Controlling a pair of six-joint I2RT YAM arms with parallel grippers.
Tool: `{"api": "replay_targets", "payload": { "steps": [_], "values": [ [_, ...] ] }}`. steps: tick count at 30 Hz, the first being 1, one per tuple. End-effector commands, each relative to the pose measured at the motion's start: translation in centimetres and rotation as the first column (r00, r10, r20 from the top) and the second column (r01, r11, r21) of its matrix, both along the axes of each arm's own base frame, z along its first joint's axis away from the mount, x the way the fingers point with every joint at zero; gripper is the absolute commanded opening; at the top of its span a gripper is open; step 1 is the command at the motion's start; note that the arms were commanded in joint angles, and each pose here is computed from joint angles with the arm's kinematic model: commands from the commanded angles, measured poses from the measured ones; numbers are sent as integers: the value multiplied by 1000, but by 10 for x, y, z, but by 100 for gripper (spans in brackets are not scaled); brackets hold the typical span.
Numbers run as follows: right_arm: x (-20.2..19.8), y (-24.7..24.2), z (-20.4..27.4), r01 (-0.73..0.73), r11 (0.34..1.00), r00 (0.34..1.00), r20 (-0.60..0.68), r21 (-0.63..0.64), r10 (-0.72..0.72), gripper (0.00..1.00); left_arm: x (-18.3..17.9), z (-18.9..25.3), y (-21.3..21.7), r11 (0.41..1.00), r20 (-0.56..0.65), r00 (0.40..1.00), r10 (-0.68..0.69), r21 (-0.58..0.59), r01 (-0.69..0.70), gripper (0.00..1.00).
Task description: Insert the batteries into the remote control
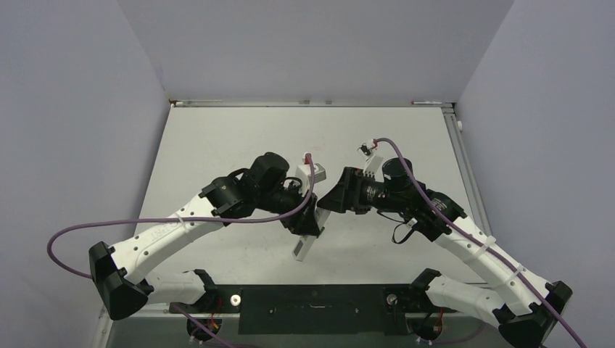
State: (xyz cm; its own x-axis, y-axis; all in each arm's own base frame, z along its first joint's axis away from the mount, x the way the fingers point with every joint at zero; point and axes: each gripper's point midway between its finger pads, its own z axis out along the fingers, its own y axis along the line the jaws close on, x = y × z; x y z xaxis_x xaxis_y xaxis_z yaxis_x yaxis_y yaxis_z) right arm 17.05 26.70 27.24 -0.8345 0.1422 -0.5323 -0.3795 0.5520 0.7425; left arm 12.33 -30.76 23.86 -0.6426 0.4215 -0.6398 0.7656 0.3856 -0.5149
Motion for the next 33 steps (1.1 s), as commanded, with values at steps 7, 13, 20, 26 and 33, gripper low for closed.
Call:
{"api": "replay_targets", "payload": {
  "steps": [7,13,20,26,33],
  "values": [
    [-6,10,-3,-37,998,997,-61,50,40,60,10,18,-13,1000,97,995,17,-3,-17,0],
    [-7,10,-9,-34,999,996,-85,42,37,52,10,17,-14,1000,102,995,15,8,-16,0],
    [-8,10,-20,-33,999,992,-118,20,35,47,11,12,-16,999,112,993,20,38,-24,0],
    [-10,8,-31,-37,999,989,-147,-12,35,44,10,9,-19,998,120,993,14,53,-21,0],
    [-14,6,-40,-50,998,984,-175,-46,42,17,12,5,-21,996,135,991,16,82,-27,0]
  ]
}}
